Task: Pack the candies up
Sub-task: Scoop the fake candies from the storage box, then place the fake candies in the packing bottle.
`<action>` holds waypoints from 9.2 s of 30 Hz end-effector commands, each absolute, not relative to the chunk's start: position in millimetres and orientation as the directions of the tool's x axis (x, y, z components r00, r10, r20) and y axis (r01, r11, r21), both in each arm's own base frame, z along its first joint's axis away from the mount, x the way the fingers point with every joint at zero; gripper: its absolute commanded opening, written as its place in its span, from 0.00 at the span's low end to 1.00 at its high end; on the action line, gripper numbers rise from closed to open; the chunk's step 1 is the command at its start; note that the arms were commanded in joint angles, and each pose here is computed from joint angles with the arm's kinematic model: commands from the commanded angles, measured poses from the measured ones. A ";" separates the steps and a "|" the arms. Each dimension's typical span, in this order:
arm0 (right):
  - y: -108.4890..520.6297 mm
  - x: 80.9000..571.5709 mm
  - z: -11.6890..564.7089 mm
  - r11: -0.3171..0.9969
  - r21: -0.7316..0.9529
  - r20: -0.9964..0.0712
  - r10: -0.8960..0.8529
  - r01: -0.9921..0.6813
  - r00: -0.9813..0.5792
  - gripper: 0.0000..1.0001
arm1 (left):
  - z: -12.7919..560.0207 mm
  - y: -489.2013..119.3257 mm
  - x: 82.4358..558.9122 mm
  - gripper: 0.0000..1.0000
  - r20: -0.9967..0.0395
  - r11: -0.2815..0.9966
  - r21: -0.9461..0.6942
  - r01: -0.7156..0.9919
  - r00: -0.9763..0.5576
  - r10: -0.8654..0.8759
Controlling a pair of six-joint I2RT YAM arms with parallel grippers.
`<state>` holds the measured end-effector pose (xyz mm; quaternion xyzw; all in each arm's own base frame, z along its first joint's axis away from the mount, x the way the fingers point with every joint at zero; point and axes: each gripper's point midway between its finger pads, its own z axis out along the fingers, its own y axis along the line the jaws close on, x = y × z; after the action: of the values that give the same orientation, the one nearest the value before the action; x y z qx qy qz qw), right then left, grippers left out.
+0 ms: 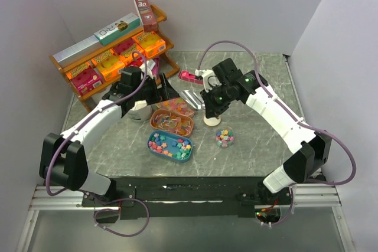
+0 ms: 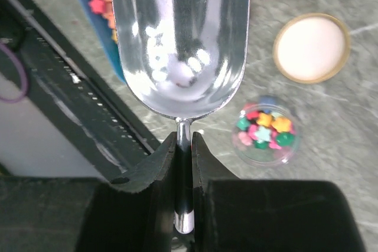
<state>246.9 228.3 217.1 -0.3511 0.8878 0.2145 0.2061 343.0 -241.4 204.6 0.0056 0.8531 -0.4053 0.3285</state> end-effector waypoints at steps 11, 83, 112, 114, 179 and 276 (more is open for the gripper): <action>257.7 268.2 216.7 0.693 0.073 -0.523 -0.586 -0.717 -0.619 0.00 | 225.8 -244.3 349.2 0.96 -0.638 0.678 -0.639 0.362 -0.742 -0.205; 252.4 267.2 142.9 0.471 -0.166 -0.253 -0.869 -0.866 -0.425 0.00 | 86.6 -155.0 323.8 0.47 -0.491 0.910 -0.413 -0.010 -0.840 -0.232; 331.6 289.1 101.3 0.401 -0.148 -0.374 -0.869 -0.904 -0.325 0.00 | 54.6 -153.1 311.9 0.19 -0.391 0.926 -0.366 -0.092 -0.888 -0.242; 336.9 291.2 99.1 0.406 -0.147 -0.393 -0.861 -0.902 -0.324 0.00 | 54.7 -153.4 312.2 0.18 -0.391 0.926 -0.366 -0.090 -0.888 -0.241; 284.1 263.1 156.1 0.648 -0.174 -0.678 -0.625 -0.742 -0.387 0.00 | 112.3 -156.9 334.3 0.30 -0.493 0.913 -0.400 -0.074 -0.823 -0.283; 108.9 111.2 184.8 0.985 0.113 -0.070 -0.121 -0.129 -0.990 0.00 | 112.9 -177.7 341.1 0.39 -0.464 0.878 -0.478 -0.032 -0.840 -0.283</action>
<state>143.4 128.1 173.3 -0.0602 0.9917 0.0770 0.0834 334.0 -172.6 101.9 -0.0845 0.9389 -0.2200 0.2510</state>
